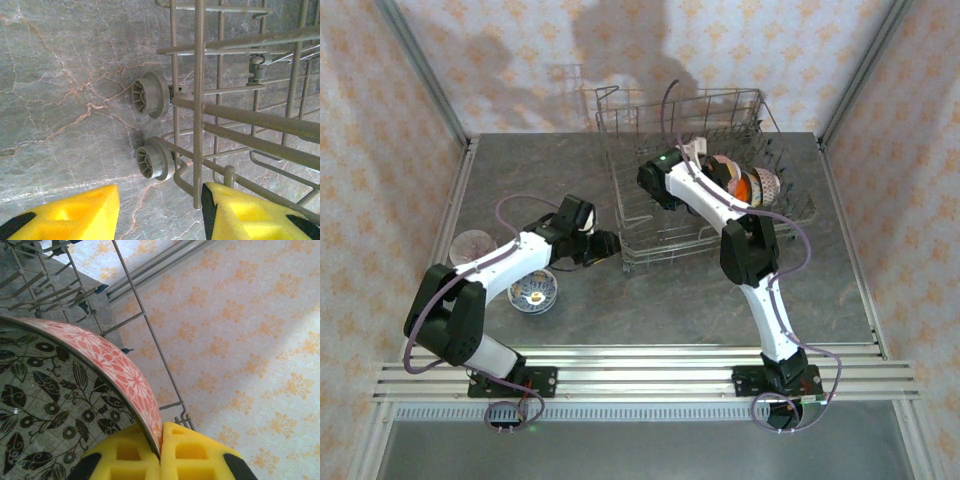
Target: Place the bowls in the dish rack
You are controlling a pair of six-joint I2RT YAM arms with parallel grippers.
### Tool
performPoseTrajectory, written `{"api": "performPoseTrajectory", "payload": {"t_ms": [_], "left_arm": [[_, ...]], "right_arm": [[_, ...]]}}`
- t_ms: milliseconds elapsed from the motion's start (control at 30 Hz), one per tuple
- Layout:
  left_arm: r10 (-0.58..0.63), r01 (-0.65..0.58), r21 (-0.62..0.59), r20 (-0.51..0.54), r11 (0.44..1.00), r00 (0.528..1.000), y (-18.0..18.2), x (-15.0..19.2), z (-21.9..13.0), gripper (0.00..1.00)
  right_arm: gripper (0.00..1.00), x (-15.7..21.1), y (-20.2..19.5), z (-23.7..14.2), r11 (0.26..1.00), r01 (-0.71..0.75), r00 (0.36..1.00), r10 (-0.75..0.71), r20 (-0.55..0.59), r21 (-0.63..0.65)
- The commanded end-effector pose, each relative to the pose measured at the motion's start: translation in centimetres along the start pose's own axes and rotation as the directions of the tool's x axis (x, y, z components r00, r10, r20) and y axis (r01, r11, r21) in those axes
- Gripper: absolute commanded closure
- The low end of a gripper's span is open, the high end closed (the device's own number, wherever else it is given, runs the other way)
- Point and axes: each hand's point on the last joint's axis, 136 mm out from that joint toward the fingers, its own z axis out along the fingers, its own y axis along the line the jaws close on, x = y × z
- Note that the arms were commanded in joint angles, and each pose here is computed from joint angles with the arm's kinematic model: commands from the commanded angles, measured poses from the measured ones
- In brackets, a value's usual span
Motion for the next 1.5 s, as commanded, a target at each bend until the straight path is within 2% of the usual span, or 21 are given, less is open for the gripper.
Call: {"api": "performPoseTrajectory", "payload": {"t_ms": [0,467,967,1467], "left_arm": [[0.003,-0.004,0.048,0.018,0.999,1.000,-1.0,0.0,-0.5,0.53],[0.034,-0.032,0.083,-0.014,0.996,0.999,-2.3,1.2,0.2,0.56],[0.038,-0.036,0.101,-0.016,0.994,0.999,-2.7,1.5,0.1,0.59],[0.052,-0.053,0.091,0.013,0.994,0.999,-2.6,1.3,-0.6,0.59]], "right_arm": [[1.00,0.7,-2.1,0.8,0.985,0.163,0.987,-0.163,-0.007,0.058],[1.00,1.2,-2.1,1.9,0.991,0.133,0.989,-0.130,-0.063,0.034],[1.00,2.9,1.2,2.4,0.979,0.202,0.973,-0.200,-0.114,0.009],[0.99,4.4,3.9,0.6,0.965,0.259,0.958,-0.261,-0.118,-0.033]]}}
